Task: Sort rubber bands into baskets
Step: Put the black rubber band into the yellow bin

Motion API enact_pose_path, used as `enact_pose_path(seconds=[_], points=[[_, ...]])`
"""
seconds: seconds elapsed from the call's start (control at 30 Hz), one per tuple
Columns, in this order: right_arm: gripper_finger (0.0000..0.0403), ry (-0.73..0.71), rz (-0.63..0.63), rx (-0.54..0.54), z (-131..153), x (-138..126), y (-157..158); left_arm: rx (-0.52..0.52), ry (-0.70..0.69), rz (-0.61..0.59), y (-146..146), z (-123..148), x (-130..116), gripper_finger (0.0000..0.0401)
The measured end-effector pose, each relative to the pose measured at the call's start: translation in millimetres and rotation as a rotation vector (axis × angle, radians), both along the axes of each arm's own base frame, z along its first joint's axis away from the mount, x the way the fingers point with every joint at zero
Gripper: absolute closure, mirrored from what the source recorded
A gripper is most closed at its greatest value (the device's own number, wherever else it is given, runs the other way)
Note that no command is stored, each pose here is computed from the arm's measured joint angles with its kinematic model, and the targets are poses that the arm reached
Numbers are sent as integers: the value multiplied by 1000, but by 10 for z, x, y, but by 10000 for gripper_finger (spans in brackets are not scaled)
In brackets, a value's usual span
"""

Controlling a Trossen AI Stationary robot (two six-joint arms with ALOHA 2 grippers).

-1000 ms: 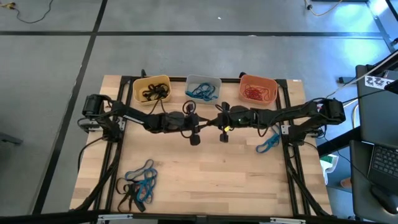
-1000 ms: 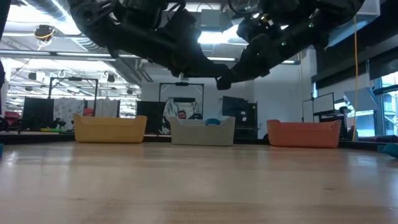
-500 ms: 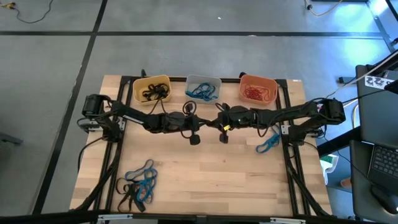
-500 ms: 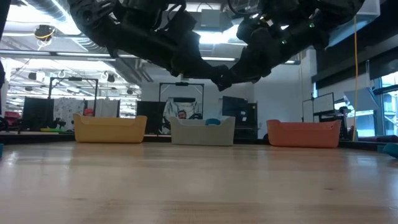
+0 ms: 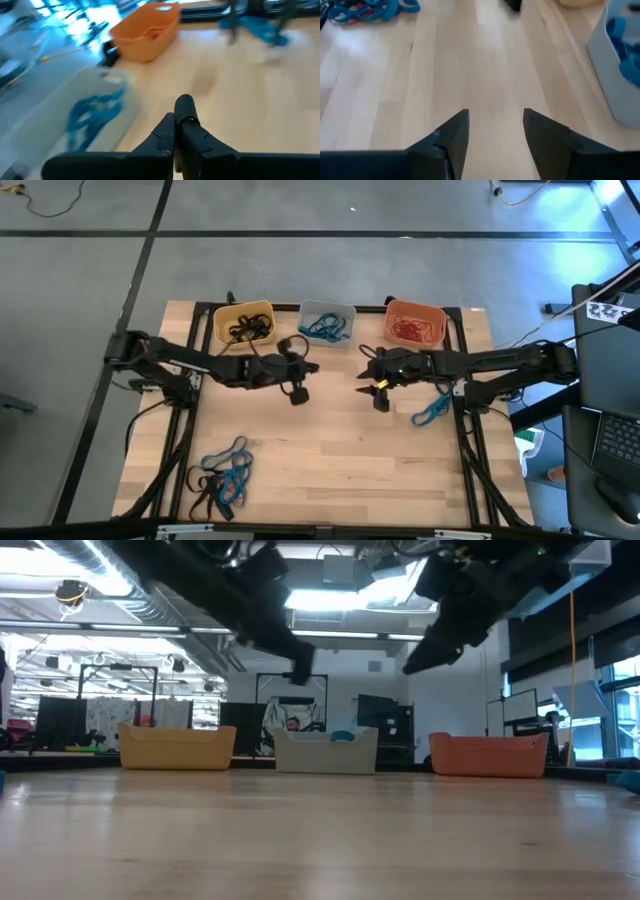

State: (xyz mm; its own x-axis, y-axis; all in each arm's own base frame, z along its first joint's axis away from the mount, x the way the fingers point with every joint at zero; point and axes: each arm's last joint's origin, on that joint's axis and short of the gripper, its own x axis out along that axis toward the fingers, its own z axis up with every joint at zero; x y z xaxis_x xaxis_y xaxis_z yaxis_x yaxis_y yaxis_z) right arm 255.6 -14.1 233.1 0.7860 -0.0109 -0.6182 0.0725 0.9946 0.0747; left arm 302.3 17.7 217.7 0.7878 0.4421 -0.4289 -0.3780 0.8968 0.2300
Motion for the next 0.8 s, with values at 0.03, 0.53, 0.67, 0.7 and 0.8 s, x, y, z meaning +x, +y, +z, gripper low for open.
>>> enact_pose_path(seconds=[0.03, 0.53, 0.67, 0.7, 0.8], points=[[213, 12, -5, 7, -5, -13, 1, 4, 22, 35, 22, 34, -59, 397], [212, 22, -59, 34, -755, -17, -6, 21, 262, 603, 875, 92, -713, 391], [212, 6, -52, 20, -795, 33, -10, -6, 302, 695, 1076, 33, -816, 391], [212, 1, -44, 11, -799, 42, -11, -15, 315, 714, 1108, 20, -848, 391], [212, 12, -41, 7, -818, 43, -11, -37, 300, 769, 1198, 6, -893, 391]])
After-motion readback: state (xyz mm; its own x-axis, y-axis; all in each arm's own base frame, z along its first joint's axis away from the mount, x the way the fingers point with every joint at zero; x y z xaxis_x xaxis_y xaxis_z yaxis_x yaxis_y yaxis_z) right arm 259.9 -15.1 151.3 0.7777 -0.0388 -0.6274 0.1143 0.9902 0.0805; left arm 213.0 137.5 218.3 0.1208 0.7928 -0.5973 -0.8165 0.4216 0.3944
